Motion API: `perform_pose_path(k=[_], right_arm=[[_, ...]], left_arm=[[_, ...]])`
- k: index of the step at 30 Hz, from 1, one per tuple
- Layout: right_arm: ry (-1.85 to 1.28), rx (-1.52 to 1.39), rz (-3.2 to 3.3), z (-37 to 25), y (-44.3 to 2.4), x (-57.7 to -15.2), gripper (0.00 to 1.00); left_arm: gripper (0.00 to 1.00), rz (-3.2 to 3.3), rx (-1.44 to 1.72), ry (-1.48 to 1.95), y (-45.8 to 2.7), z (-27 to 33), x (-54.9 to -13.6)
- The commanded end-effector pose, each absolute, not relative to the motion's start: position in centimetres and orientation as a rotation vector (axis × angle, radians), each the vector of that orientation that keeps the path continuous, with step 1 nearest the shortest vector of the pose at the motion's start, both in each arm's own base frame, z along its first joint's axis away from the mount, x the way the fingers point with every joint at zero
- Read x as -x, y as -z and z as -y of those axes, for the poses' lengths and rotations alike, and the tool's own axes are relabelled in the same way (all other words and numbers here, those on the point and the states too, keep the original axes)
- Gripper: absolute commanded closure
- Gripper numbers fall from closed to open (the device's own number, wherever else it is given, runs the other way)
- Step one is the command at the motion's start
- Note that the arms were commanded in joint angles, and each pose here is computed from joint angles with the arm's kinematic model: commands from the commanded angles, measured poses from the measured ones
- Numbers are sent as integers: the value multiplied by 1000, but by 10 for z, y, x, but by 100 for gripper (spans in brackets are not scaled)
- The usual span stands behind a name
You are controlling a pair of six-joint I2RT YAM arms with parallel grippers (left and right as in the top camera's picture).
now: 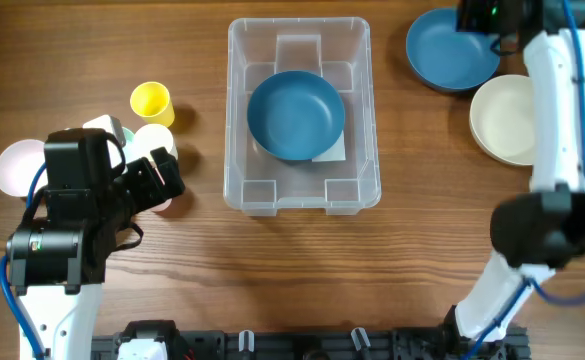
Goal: Pack container
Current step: 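Release the teal bowl and move the right gripper to the cream bowl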
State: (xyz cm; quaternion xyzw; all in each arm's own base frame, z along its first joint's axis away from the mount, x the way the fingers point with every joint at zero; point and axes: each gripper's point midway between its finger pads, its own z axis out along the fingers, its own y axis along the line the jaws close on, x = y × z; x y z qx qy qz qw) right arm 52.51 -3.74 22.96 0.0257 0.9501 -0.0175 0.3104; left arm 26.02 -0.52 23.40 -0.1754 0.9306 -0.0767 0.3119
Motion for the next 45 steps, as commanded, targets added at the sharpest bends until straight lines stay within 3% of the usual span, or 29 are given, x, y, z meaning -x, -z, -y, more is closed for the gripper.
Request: perform_pose_path(k=[1,10,17,23,28,36,39,45], right_arm=[[117,167,-2710,48,-138,-529,31],[84,184,-2851,45,-63,-528,29],[-57,418,-2861,4,-50,-522,26],[52,407,-2848,10,-46,-531,25],[33,383,-2914,9,-12,-526,25],[38,374,-2891,9,-12,-532,64],[53,330,-2880,11,-13,-536,87],[54,304,-2859,11,-14,-542,96]], left_arm=[[0,-2433,482,200,-241,2,-262],[0,-2433,482,200,-241,2,-262],[0,-2433,482,200,-241,2,-262],[0,-2433,482,200,-241,2,-262],[0,-2433,482,200,-241,2,-262],[0,-2433,482,200,-241,2,-262],[0,-2433,482,200,-241,2,-262],[0,-2434,482,200,-241,2,-262]])
